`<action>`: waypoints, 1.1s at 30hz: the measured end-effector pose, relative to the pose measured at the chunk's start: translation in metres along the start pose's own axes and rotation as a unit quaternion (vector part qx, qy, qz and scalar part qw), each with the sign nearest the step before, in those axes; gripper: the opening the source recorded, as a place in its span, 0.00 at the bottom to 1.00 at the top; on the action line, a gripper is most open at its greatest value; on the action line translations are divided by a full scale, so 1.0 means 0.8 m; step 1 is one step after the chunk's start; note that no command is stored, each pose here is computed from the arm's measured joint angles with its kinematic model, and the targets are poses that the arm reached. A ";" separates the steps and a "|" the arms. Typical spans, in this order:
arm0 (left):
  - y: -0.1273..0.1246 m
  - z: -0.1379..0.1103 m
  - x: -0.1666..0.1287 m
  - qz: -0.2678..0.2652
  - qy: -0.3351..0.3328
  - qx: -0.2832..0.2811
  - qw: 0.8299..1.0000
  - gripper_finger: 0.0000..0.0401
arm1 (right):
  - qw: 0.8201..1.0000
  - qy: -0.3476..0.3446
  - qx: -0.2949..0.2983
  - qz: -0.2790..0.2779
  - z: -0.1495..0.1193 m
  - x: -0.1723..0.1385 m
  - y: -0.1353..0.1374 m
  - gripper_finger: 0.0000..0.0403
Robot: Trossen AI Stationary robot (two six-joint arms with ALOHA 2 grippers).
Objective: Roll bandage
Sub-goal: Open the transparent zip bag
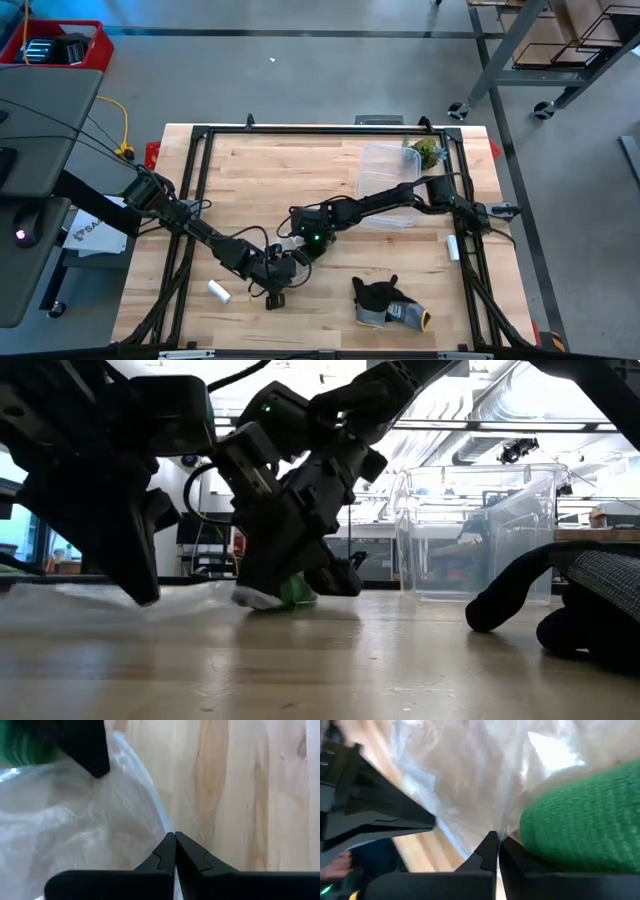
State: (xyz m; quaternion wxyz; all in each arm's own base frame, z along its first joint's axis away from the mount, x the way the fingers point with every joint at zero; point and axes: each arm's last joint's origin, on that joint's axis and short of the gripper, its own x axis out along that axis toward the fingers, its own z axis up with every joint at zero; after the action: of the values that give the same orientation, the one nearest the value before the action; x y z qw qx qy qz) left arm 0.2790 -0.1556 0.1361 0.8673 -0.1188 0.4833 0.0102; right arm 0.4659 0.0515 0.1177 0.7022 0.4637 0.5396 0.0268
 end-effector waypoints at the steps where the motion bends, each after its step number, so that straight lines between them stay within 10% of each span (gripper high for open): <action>1: 0.002 0.001 0.001 0.001 -0.001 -0.004 1.000 0.00 | 1.000 0.000 0.004 -0.009 -0.005 0.004 0.002 0.00; 21: -0.002 0.000 0.005 -0.022 0.007 0.019 1.000 0.01 | 1.000 -0.006 0.007 -0.010 -0.012 0.014 0.009 0.00; 33: 0.007 0.004 -0.001 -0.031 0.029 0.007 0.999 0.39 | 1.000 -0.003 0.000 -0.016 -0.009 0.010 0.004 0.00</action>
State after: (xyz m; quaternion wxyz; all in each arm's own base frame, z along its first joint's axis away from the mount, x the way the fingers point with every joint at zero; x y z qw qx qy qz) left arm 0.2807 -0.1495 0.1377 0.8536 -0.1282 0.5044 -0.0233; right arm 0.4653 0.0623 0.1142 0.7044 0.4546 0.5449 0.0139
